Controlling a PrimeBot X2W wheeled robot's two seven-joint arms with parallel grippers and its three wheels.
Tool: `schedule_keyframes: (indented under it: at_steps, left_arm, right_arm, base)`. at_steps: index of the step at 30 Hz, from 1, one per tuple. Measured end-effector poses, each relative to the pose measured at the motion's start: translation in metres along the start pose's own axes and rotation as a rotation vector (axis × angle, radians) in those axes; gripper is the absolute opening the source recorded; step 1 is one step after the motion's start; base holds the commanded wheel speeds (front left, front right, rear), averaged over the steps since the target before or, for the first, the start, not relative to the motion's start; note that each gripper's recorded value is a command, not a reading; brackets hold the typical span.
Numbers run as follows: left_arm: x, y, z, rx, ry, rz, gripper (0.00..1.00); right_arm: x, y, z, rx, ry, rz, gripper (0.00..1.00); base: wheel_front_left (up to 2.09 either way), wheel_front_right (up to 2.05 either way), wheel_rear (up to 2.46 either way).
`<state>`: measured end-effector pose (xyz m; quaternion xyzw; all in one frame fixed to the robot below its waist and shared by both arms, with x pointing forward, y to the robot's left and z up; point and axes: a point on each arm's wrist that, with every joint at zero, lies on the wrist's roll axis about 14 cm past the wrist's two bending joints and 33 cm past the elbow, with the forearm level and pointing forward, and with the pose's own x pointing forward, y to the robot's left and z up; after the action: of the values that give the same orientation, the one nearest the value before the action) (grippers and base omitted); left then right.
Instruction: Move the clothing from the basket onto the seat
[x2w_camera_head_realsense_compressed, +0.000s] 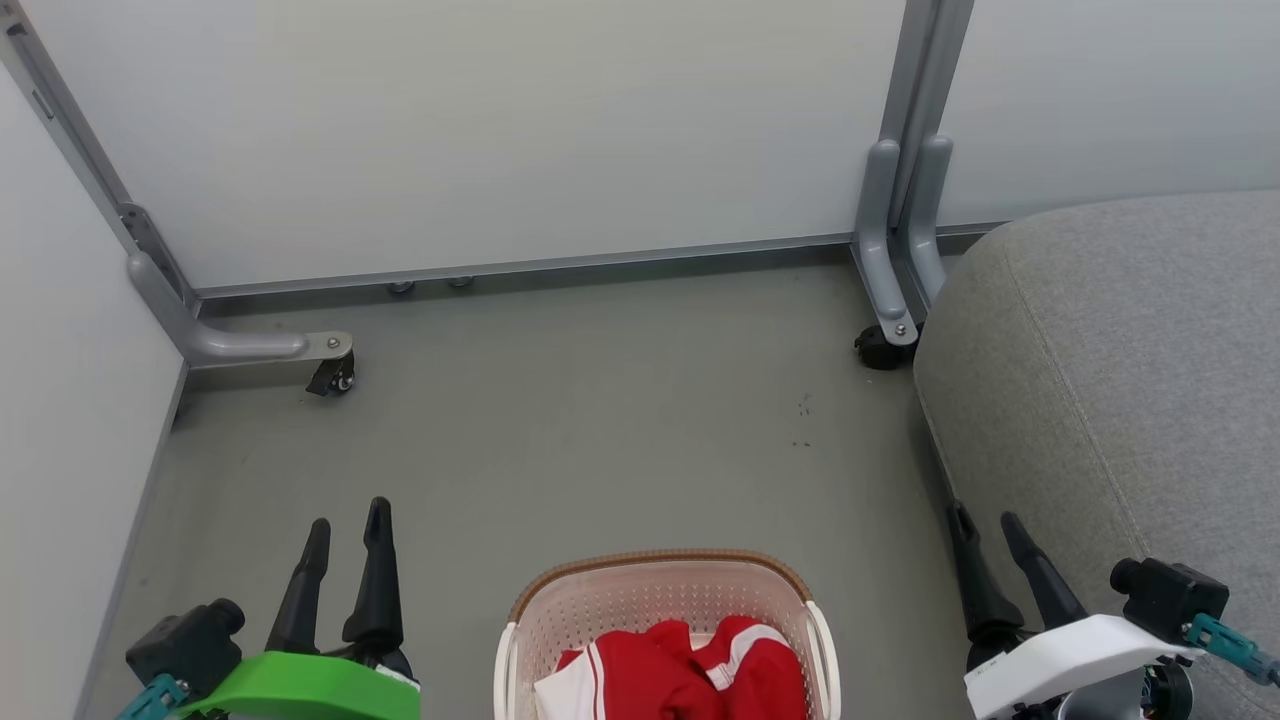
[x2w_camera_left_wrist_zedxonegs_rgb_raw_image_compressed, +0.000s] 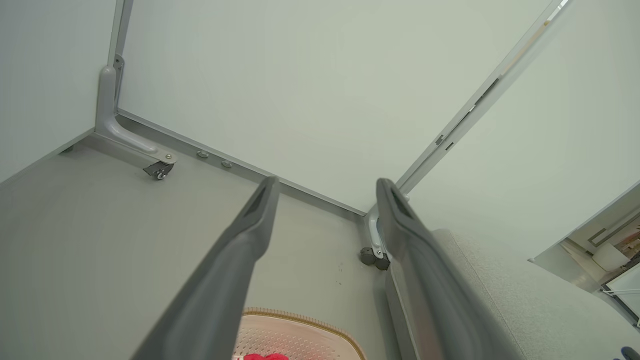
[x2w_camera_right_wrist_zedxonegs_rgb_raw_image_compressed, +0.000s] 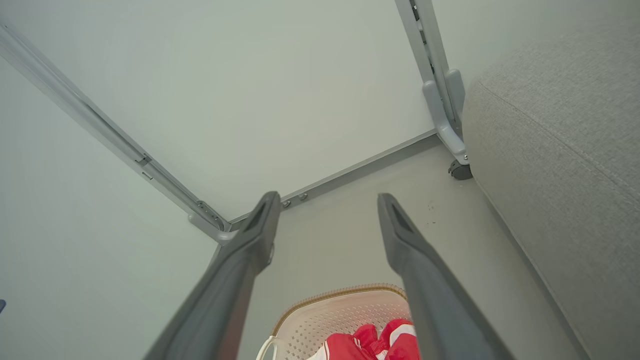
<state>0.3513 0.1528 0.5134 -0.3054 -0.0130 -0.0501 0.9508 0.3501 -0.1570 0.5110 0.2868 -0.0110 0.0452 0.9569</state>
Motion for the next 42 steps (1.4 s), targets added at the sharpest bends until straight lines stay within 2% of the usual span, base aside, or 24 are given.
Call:
schedule_keyframes:
  at_steps: [12, 42]
  left_arm:
    - [-0.002, -0.014, -0.003, 0.153, 0.0, -0.057, 1.0]
    - [-0.014, -0.021, -0.015, 0.333, 0.003, -0.102, 1.0]
  right_arm:
    - [-0.003, 0.009, 0.002, -0.119, -0.017, 0.037, 1.0]
    - [-0.01, 0.025, 0.005, -0.392, -0.061, 0.111, 1.0]
  base:
    - [0.0, 0.0, 0.0]
    - [0.0, 0.0, 0.0]
